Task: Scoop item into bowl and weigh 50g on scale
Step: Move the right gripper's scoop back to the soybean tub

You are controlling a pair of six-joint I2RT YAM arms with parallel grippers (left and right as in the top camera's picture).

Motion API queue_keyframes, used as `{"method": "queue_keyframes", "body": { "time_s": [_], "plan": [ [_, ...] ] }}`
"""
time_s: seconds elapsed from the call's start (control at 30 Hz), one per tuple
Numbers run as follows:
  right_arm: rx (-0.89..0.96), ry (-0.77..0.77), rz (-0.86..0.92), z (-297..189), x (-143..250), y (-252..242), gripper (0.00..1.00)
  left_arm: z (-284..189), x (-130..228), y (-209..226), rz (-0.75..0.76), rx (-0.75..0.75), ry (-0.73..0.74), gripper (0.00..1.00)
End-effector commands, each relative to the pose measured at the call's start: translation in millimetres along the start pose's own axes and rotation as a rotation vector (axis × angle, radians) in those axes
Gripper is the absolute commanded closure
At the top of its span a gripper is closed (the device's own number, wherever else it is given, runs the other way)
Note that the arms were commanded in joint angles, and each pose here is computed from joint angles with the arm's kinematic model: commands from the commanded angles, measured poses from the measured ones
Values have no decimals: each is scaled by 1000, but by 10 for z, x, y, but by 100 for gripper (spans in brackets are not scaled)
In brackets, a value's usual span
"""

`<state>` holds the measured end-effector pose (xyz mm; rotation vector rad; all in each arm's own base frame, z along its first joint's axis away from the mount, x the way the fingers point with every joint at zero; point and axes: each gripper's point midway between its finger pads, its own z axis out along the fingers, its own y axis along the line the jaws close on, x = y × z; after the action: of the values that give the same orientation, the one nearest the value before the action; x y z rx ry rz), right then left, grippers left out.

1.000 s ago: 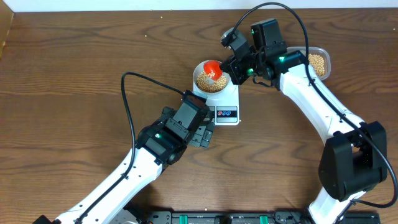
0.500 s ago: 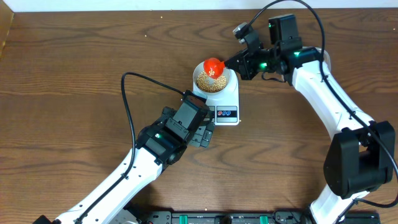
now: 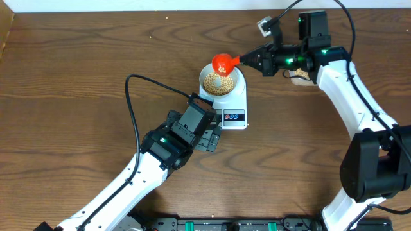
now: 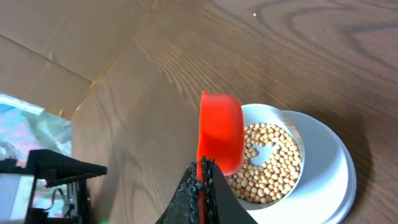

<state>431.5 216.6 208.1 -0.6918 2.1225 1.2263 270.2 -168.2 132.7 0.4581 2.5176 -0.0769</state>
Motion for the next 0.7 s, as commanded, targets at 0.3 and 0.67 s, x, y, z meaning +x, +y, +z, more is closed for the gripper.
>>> {"method": "queue_keyframes", "body": {
  "time_s": [0.3,0.67],
  "plan": [
    [-27,-25,-15,-92,-121,151,99,-11,-7,15,-6,-8,-5,2],
    [-57,-101,46,-360,-287,51,99,-11,-7,15,-6,-8,-5,2]
  ]
}}
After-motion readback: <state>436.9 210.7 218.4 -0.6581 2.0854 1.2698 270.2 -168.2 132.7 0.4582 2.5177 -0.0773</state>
